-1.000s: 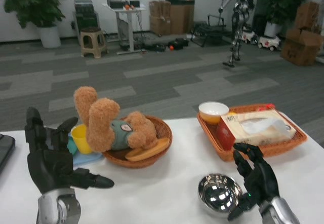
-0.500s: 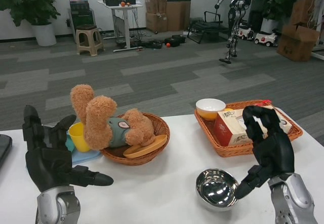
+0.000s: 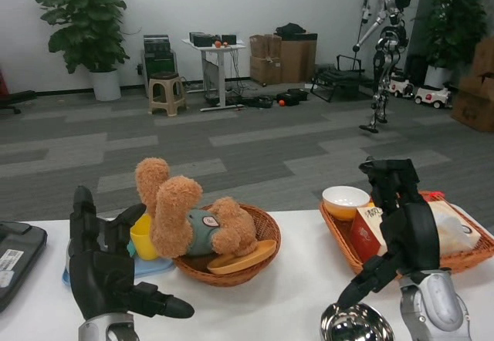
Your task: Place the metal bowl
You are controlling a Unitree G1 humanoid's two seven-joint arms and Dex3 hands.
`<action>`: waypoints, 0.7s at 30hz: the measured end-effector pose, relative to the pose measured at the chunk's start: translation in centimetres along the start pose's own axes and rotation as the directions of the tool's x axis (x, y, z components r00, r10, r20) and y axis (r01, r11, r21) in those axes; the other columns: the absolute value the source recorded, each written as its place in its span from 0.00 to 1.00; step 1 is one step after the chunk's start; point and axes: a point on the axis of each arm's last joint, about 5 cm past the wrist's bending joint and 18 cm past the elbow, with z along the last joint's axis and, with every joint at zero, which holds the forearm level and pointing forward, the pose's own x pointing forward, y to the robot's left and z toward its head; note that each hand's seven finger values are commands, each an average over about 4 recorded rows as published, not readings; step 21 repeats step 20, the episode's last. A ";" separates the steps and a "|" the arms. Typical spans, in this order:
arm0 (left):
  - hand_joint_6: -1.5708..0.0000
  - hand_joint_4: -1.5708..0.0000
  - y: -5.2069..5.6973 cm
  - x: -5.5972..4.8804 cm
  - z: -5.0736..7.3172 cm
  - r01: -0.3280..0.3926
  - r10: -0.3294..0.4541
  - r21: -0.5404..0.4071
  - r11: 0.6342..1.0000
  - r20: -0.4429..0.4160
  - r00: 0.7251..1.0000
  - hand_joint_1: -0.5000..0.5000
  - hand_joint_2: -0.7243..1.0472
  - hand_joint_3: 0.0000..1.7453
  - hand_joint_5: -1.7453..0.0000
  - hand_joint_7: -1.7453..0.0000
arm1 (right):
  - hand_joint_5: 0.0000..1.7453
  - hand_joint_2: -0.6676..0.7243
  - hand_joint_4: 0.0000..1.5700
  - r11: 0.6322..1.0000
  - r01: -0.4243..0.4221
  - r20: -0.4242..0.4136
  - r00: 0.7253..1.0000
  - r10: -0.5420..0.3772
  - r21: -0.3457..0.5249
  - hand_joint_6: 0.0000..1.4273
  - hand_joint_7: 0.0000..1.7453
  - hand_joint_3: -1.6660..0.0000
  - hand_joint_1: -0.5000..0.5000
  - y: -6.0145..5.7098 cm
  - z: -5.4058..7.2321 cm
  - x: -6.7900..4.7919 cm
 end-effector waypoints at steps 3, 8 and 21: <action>1.00 0.26 0.0 0.0 0.0 0.000 0.000 0.001 1.000 0.000 1.000 0.02 0.00 0.00 0.29 0.96 | 0.00 0.82 0.00 1.000 -0.022 -0.001 1.000 0.022 0.003 0.00 0.80 0.95 0.08 0.7 -0.2 0.1; 1.00 0.26 0.1 0.0 0.0 0.001 -0.001 0.003 1.000 0.001 1.000 0.02 0.01 0.00 0.29 0.96 | 0.00 0.82 0.00 0.999 -0.044 -0.004 0.999 0.044 0.012 0.00 0.80 0.95 0.08 1.3 -0.5 0.0; 1.00 0.26 0.3 0.2 0.1 0.003 -0.003 0.011 1.000 0.003 1.000 0.02 0.05 0.00 0.29 0.96 | 0.06 0.77 0.00 0.999 -0.050 0.010 0.999 0.050 0.008 0.00 0.76 0.95 0.08 1.7 -0.6 -0.1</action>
